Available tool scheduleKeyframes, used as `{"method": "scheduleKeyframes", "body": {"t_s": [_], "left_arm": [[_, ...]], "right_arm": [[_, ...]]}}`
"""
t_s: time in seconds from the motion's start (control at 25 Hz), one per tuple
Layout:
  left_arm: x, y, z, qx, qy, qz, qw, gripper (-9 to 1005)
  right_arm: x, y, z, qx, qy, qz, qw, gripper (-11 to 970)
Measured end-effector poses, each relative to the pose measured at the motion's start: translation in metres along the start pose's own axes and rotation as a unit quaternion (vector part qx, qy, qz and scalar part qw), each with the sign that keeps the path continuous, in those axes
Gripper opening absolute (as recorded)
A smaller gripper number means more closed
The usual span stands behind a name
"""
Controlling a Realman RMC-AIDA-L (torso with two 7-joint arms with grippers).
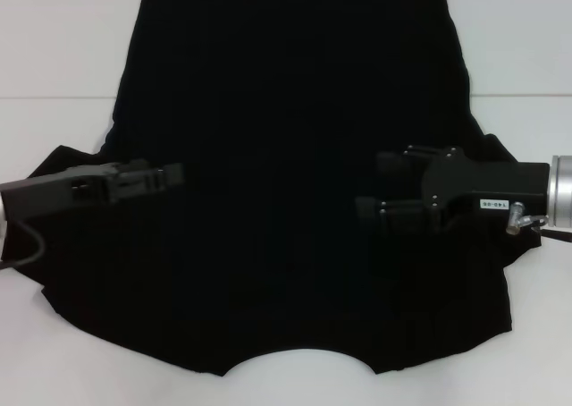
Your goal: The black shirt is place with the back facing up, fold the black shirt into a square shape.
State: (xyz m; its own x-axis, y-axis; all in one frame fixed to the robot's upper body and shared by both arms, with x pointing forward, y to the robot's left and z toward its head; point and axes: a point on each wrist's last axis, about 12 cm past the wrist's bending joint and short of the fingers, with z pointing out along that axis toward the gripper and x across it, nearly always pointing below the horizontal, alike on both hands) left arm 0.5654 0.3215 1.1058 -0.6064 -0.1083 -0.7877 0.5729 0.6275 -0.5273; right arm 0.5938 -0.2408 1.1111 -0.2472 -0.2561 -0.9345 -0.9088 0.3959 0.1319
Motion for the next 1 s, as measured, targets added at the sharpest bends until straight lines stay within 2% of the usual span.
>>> {"method": "scheduleKeyframes", "body": {"t_s": [0.2,0.4,0.56,0.72,1.0], "left_arm": [[-0.009,0.020,-0.023,-0.093,0.010,-0.066,0.993,899],[-0.010,0.029,-0.040,-0.146,0.016,-0.099,0.984,896],[-0.009,0.040,-0.050,-0.203,0.020,-0.139,0.969,894],[-0.004,0.047,-0.054,-0.239,0.027,-0.155,0.958,892],[0.004,0.053,-0.060,-0.267,0.020,-0.161,0.950,888]], "right_arm": [[-0.001,0.001,0.007,0.002,-0.003,0.001,1.000,896],[-0.002,0.003,0.012,0.002,-0.005,0.004,1.000,895],[-0.002,0.003,0.012,0.002,-0.008,0.008,1.000,895],[-0.001,0.003,0.011,0.005,-0.008,0.011,1.000,895],[-0.001,0.001,0.009,0.009,-0.007,0.011,1.000,895]]}}
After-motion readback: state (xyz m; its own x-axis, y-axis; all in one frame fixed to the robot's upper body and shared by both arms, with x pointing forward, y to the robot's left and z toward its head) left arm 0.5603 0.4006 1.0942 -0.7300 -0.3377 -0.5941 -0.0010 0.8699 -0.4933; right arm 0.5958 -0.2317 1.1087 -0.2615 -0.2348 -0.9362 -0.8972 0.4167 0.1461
